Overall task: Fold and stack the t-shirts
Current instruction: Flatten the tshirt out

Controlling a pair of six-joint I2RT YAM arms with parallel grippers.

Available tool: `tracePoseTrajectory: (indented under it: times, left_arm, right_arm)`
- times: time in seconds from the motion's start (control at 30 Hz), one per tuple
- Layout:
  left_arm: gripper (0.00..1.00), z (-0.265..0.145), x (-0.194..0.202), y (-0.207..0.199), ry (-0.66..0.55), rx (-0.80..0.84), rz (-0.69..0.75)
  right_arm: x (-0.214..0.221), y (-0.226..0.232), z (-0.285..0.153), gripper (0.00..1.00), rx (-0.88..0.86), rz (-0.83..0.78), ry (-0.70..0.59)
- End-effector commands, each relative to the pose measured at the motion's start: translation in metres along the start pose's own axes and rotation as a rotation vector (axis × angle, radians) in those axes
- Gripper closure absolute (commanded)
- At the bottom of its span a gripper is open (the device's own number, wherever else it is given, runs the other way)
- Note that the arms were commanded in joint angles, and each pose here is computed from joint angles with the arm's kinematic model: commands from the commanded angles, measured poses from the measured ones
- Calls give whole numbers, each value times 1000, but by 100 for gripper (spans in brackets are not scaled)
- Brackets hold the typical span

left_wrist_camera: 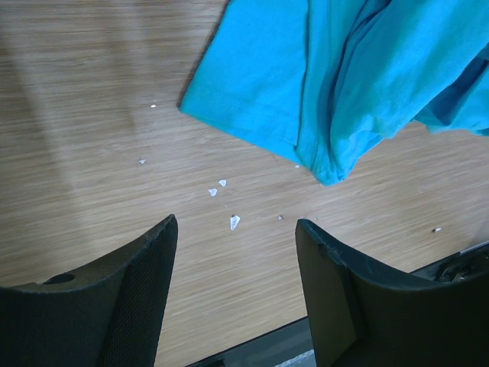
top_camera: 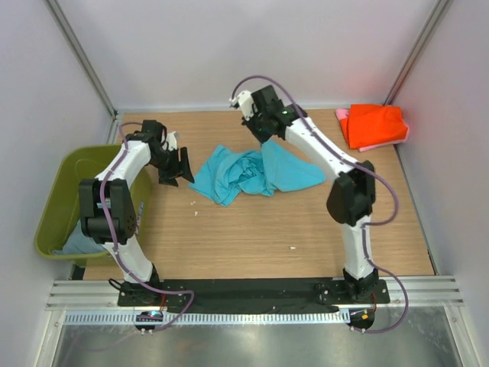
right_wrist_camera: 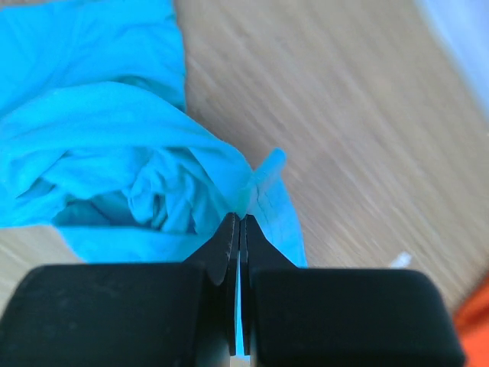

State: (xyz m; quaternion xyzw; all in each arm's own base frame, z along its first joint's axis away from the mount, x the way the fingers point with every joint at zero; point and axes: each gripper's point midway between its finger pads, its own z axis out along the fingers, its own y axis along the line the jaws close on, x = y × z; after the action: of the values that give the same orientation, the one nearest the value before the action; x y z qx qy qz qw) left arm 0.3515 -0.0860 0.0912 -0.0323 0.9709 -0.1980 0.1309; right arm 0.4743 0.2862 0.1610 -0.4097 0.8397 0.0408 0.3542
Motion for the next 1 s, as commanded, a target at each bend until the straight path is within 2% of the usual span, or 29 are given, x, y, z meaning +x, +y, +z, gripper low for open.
tracePoseTrajectory:
  times: [0.0,0.07,0.1,0.17,0.2,0.37,0.53,0.57,0.6,0.63,0.67,0.73,0.83,0.87,0.9,0.97]
  left_arm:
    - [36,-15,-19,-16,-76,47,15]
    - [36,-15,-20,-17,-76,49,17]
    - [36,-15,-21,-17,-77,51,15]
    - [36,-14,-23,-18,-77,54,15]
    - [36,-14,-24,-18,-79,54,15]
    - [36,-15,-25,-19,-76,56,11]
    - [36,-15,-25,-18,-79,48,12]
    - [36,-16,-25,-18,-81,47,14]
    - [36,-16,-24,-18,-81,44,17]
    - [36,-15,-24,-17,-80,43,17]
    - [36,-16,-24,-17,-82,41,14]
    - [36,-17,-23,-15,-82,35,16]
    - [36,-17,-18,-13,-77,20,22]
    - [36,-19,-16,-12,-80,15,23]
    - [36,-20,-16,-11,-86,6,28]
    - [36,-24,-16,-7,-97,-18,30]
  right_arm:
    - [-80,-40,-151,99,194,-6,-324]
    - [-66,-41,-165,99,220,-26,-307]
    - [-65,-46,-191,99,262,-26,-334]
    - [-38,-45,-189,99,273,-41,-277]
    - [-33,-50,-205,99,296,-31,-290]
    - [28,-83,-209,99,368,77,-179]
    - [76,-77,-207,99,314,133,-91]
    - [78,-63,-203,96,239,112,-97]
    - [90,-52,-200,87,184,94,-52]
    - [92,-39,-196,77,119,82,-51]
    - [87,-36,-194,54,97,93,-76]
    - [76,-32,-190,41,60,106,-115]
    - [44,-12,-171,39,-99,85,-166]
    - [31,4,-154,41,-181,31,-162]
    - [40,8,-139,42,-209,13,-123]
    - [24,30,-122,44,-274,-132,-125]
